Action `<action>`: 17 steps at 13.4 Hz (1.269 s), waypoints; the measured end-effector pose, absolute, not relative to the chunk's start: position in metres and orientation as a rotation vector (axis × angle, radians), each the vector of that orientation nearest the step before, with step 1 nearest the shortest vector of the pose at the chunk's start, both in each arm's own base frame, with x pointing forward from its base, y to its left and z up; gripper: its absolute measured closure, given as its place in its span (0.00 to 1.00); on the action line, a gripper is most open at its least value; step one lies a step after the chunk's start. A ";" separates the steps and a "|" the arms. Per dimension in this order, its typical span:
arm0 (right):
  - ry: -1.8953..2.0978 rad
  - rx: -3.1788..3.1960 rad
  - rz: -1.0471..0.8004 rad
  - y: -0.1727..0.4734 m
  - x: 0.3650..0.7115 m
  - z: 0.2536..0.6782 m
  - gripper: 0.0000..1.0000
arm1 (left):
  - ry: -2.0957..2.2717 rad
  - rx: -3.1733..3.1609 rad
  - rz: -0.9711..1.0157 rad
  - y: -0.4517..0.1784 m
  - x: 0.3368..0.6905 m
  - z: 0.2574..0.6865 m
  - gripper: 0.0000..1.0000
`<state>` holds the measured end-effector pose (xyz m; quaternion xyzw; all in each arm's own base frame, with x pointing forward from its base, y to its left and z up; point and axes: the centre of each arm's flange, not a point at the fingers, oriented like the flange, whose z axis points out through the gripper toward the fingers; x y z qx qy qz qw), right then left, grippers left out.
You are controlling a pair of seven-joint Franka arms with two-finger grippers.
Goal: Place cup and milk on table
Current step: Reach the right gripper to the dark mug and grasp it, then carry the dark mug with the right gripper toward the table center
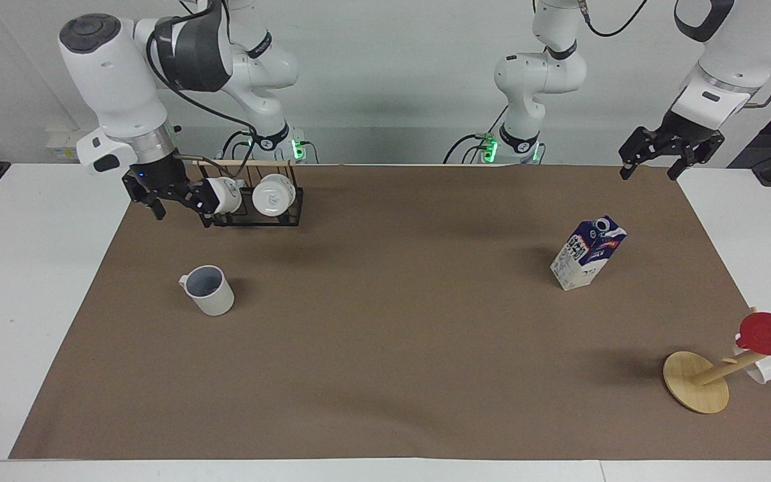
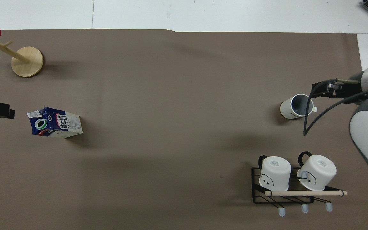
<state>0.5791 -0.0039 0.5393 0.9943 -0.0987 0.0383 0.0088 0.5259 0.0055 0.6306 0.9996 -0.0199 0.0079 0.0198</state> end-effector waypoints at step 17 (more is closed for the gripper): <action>-0.282 3.094 0.011 0.002 0.601 0.361 0.27 | -0.062 3.101 0.022 0.005 0.526 0.630 0.00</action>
